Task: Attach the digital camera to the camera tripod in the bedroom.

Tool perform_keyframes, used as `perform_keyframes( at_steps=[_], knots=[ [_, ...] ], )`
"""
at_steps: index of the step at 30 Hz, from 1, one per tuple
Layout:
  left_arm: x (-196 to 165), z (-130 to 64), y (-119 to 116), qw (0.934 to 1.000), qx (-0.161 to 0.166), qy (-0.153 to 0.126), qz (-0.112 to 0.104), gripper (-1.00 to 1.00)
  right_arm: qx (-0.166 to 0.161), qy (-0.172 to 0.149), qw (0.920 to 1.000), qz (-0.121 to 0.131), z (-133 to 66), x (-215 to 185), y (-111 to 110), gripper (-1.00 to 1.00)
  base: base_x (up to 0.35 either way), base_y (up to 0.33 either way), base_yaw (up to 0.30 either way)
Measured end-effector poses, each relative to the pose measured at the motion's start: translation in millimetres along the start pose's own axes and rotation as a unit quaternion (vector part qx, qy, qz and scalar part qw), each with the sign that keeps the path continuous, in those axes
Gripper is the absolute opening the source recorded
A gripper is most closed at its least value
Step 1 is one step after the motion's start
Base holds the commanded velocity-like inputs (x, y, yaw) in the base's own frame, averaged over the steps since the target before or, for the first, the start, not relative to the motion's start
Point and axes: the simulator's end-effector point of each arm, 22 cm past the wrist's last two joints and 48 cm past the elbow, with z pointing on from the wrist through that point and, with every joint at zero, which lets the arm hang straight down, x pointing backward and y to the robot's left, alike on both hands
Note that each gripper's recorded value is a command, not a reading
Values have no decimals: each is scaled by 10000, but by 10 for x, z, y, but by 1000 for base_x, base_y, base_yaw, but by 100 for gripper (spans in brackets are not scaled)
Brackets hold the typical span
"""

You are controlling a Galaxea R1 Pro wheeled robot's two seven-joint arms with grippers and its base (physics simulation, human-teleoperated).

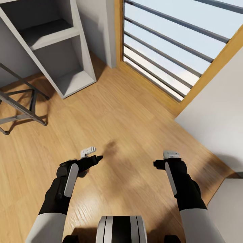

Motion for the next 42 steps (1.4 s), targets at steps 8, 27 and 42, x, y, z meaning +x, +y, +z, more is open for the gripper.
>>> perform_keyframes(
  at_steps=[8, 27, 42],
  knots=[
    [109, 134, 96, 9999, -60, 84, -47, 100, 12, 247, 9997, -33, 152, 171, 10, 100, 0, 0, 0],
    [414, 428, 331, 9990, -223, 362, -151, 100, 53, 665, 9977, -97, 493, 520, 20, 100, 0, 0, 0],
    [638, 595, 482, 9975, -330, 584, -208, 100, 61, 912, 9957, -126, 698, 748, 36, 100, 0, 0, 0]
  ],
)
